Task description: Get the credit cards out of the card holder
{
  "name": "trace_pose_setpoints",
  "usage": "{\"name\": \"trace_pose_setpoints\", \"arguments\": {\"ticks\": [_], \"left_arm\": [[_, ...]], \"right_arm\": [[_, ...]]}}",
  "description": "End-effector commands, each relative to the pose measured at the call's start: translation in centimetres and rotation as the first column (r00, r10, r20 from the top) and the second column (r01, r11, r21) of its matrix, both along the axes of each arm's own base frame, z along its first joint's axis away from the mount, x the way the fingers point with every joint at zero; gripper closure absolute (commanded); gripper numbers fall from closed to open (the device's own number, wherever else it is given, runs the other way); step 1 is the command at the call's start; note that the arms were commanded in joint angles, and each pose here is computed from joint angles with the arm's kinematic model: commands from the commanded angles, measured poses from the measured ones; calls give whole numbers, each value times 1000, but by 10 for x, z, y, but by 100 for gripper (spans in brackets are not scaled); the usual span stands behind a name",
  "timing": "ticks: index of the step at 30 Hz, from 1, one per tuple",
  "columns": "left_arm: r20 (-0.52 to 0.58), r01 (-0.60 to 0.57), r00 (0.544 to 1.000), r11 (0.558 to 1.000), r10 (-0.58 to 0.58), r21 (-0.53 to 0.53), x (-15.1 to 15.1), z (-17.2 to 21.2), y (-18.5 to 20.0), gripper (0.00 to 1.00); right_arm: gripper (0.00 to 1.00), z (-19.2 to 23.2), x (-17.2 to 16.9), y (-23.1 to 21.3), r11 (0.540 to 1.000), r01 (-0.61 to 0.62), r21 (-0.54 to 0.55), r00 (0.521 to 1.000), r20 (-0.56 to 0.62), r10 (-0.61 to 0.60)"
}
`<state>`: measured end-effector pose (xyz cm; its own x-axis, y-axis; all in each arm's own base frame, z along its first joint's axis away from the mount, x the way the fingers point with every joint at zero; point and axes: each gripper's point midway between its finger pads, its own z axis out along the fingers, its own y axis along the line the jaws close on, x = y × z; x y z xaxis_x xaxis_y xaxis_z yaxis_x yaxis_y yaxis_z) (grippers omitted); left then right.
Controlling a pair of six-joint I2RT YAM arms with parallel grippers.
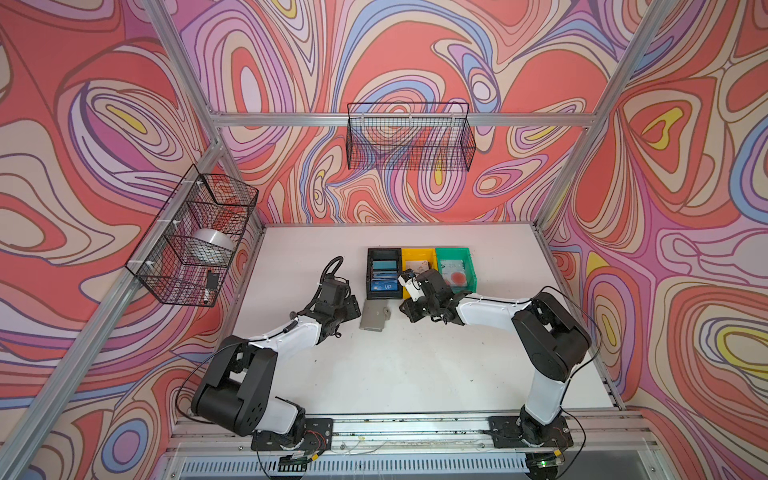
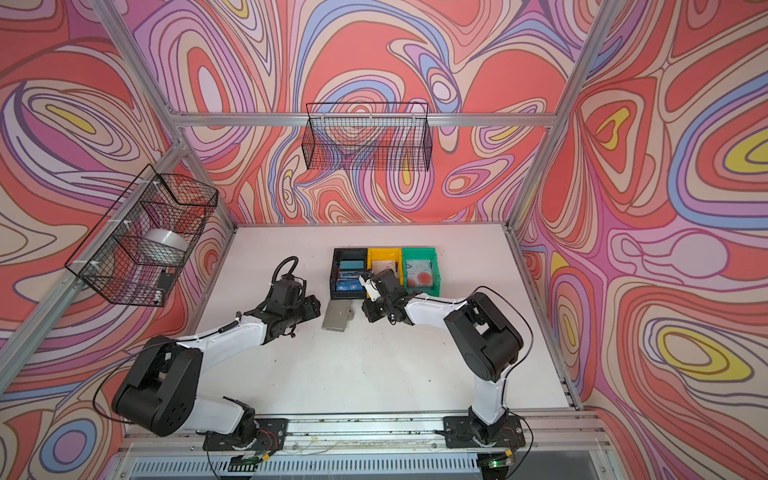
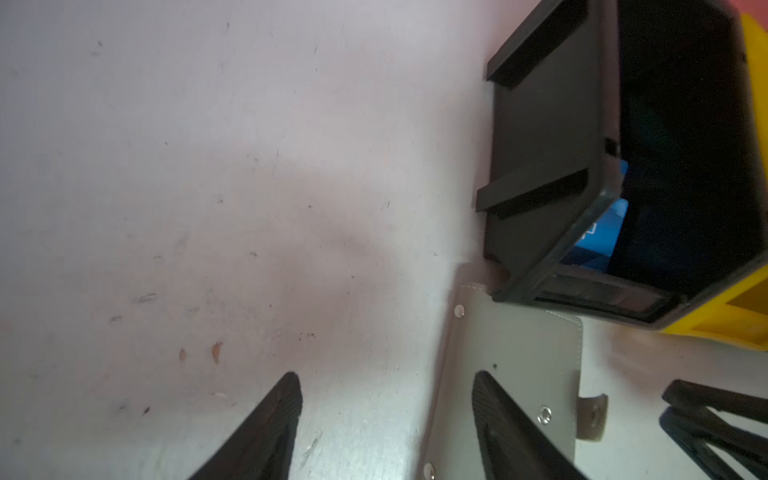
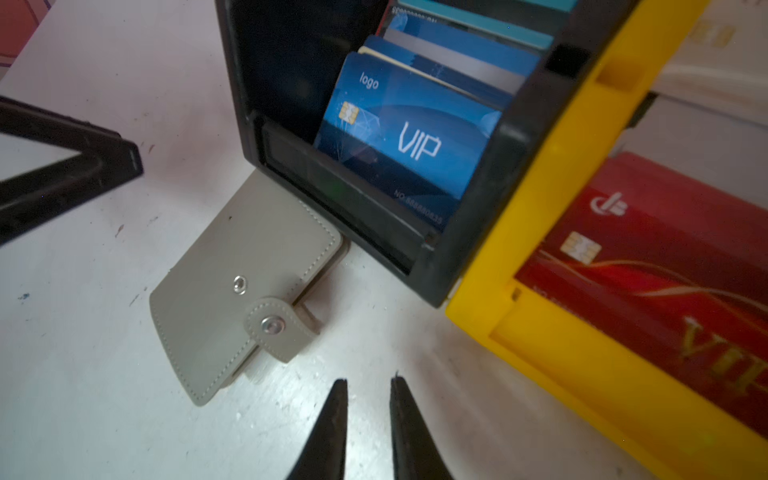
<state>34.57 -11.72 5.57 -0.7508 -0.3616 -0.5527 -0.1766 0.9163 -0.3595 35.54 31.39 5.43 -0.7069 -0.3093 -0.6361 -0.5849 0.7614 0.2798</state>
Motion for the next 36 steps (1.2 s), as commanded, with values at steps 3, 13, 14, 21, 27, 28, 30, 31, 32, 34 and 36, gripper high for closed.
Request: {"name": "trace_pose_setpoints", "arguments": {"ticks": [3,13,14,21,27,28,30,31,32,34,36], "left_arm": [[-46,-32,998,997,29,-66,-6,-12,-7,33],[-60,-23,998,989,14,-149,-13,-24,-22,34],[-63,-21,998,988,12,-150,-13,-26,-23,35],[-22,34,999,986,-38,-161,-7,-18,-38,34],[-47,55,997,988,-62,-143,-9,-21,-43,38],[-48,54,997,988,-62,-143,-10,-20,-42,39],[-48,61,996,988,-68,-142,-11,-19,-43,43],[-50,64,996,988,-72,-141,-12,-19,-42,45],[-51,67,996,988,-74,-137,-13,-19,-42,49],[-52,74,995,989,-82,-130,-14,-17,-42,52],[-56,77,995,989,-85,-122,-16,-17,-40,53]], "right_arm": [[79,-9,10,10,1000,10,-13,1000,-17,-10],[79,-25,24,22,998,15,-53,1000,-23,-16],[79,-25,24,23,998,16,-54,1000,-21,-17],[79,-31,25,28,994,22,-105,1000,13,-21],[79,-24,20,39,998,-8,-69,1000,22,9],[79,-21,20,41,998,-11,-56,1000,24,13],[80,-17,17,44,999,-27,-38,999,20,28],[80,-14,16,46,999,-37,-24,999,25,37],[79,-12,15,48,999,-43,-12,999,29,44],[80,-8,12,50,998,-58,15,998,35,58],[80,-4,9,54,996,-76,36,997,36,74]]}}
